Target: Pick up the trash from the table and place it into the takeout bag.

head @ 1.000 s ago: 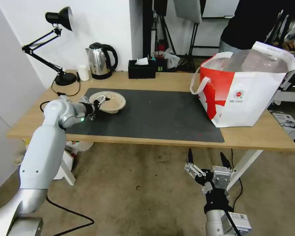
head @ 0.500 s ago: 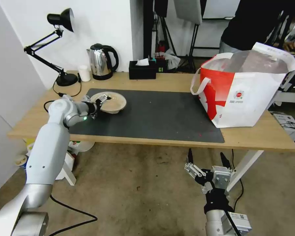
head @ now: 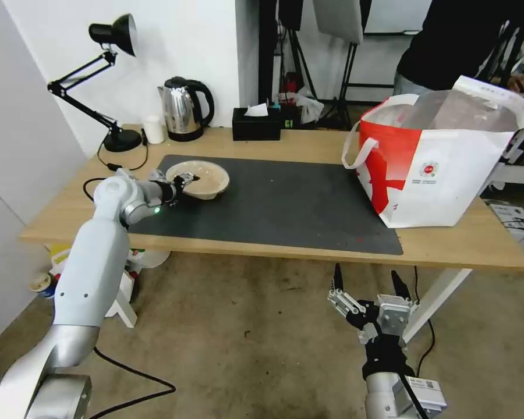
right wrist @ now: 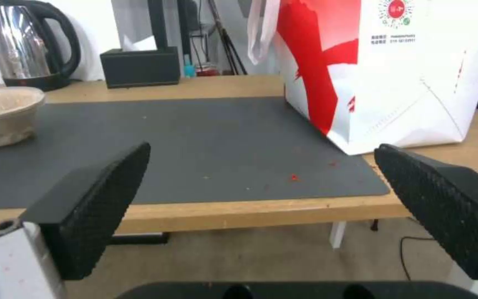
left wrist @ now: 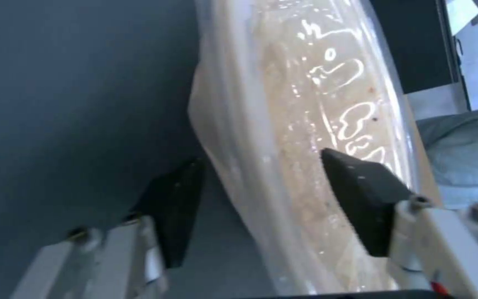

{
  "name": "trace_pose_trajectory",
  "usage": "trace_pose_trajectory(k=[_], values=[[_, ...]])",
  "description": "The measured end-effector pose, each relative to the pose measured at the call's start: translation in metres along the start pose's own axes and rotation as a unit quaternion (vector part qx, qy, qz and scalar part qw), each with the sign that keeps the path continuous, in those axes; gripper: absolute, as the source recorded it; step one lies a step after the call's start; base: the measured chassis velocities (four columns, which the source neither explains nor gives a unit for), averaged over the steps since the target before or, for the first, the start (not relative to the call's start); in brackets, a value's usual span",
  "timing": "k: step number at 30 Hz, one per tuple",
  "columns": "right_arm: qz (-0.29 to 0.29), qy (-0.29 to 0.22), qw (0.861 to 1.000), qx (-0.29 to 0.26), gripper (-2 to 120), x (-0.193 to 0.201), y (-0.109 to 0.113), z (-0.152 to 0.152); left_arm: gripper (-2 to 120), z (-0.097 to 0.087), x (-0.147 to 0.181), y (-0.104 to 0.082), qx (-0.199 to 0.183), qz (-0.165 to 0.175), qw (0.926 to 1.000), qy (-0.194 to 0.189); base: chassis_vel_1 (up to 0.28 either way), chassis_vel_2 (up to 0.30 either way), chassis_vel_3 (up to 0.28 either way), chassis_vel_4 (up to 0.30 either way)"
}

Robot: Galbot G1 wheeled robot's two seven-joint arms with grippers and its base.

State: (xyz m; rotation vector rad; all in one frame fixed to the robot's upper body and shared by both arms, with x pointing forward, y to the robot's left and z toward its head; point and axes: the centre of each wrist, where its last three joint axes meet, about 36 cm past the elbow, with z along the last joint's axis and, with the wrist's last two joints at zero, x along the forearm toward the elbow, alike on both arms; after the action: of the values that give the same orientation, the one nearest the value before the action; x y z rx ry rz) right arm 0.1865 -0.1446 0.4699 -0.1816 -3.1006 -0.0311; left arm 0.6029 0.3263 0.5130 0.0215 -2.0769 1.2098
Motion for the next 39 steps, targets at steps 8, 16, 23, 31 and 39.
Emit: trace_pose_trajectory(k=[8, 16, 23, 31, 39], values=[[0.000, 0.000, 1.000, 0.000, 100, 0.000, 0.000, 0.000, 30, 0.001, 0.003, 0.006, 0.000, -0.005, 1.0000, -0.002, 0.000, 0.000, 0.000, 0.000], [0.000, 0.000, 1.000, 0.000, 100, 0.000, 0.000, 0.000, 6, 0.000, 0.005, 0.008, -0.001, -0.007, 1.0000, -0.004, 0.000, 0.000, 0.000, 0.000], [0.000, 0.000, 1.000, 0.000, 100, 0.000, 0.000, 0.000, 1, -0.001, 0.009, 0.008, -0.004, -0.007, 0.9999, -0.007, 0.000, 0.000, 0.000, 0.000], [0.000, 0.000, 1.000, 0.000, 100, 0.000, 0.000, 0.000, 1, -0.001, 0.019, 0.015, -0.006, -0.010, 0.9998, -0.014, 0.000, 0.000, 0.000, 0.000], [0.000, 0.000, 1.000, 0.000, 100, 0.000, 0.000, 0.000, 0, -0.009, 0.041, 0.022, -0.016, -0.017, 0.9991, -0.035, 0.000, 0.000, 0.000, 0.000]])
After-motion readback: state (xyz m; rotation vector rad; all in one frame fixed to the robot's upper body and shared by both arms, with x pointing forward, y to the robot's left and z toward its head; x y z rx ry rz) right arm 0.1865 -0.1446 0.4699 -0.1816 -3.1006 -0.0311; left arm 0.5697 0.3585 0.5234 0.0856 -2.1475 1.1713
